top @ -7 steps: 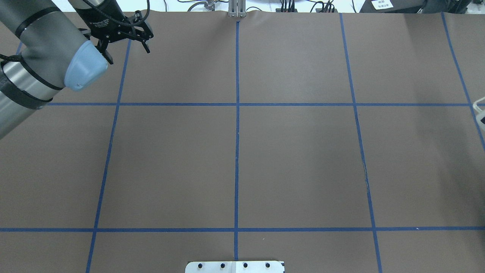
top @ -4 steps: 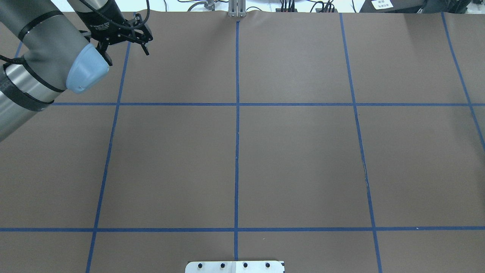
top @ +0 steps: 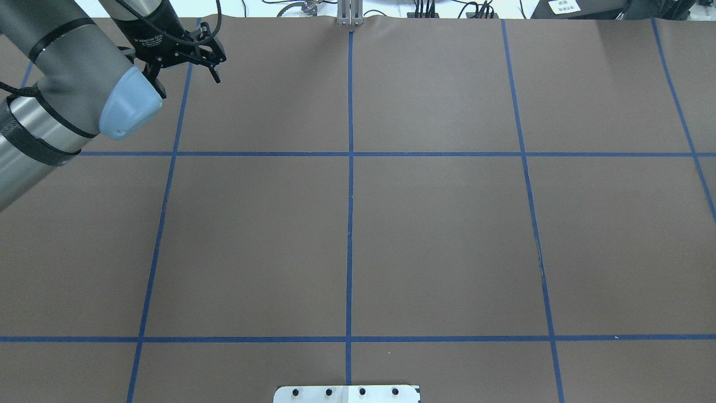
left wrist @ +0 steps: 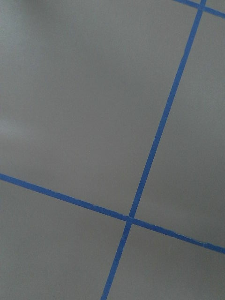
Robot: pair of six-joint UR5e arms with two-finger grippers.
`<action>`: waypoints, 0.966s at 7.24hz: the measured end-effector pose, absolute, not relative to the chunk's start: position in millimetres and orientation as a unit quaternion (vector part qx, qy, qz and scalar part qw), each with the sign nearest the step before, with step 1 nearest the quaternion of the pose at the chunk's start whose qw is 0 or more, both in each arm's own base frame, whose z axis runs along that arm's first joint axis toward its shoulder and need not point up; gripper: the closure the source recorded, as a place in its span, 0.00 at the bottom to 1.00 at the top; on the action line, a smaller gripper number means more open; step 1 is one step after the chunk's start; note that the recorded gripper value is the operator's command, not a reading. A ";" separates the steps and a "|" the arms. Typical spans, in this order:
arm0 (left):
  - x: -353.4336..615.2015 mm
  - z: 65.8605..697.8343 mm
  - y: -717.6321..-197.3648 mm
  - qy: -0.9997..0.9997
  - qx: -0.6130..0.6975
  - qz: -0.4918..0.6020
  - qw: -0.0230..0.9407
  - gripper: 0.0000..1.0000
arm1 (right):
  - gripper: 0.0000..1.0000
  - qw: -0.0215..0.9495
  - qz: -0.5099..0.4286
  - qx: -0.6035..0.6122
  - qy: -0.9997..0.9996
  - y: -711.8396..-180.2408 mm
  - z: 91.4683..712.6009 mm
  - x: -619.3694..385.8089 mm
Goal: Left arm hands cup to right arm to dump lemon
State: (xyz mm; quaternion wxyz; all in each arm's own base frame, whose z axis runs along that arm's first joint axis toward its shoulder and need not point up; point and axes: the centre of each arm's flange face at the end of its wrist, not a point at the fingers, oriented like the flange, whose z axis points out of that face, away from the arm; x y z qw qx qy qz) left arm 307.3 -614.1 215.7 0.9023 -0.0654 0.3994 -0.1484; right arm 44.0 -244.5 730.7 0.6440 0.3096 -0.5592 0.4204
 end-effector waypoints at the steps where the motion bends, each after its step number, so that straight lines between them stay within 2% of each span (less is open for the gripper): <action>1: 307.3 215.7 -614.4 0.398 -0.062 -0.149 0.903 0.00 | 1.00 0.629 0.447 0.284 -0.569 -241.3 736.2 50.4; 7: 305.2 205.4 -613.0 0.402 -0.055 -0.152 0.901 0.00 | 1.00 0.551 0.551 0.172 -0.603 -256.0 760.0 56.0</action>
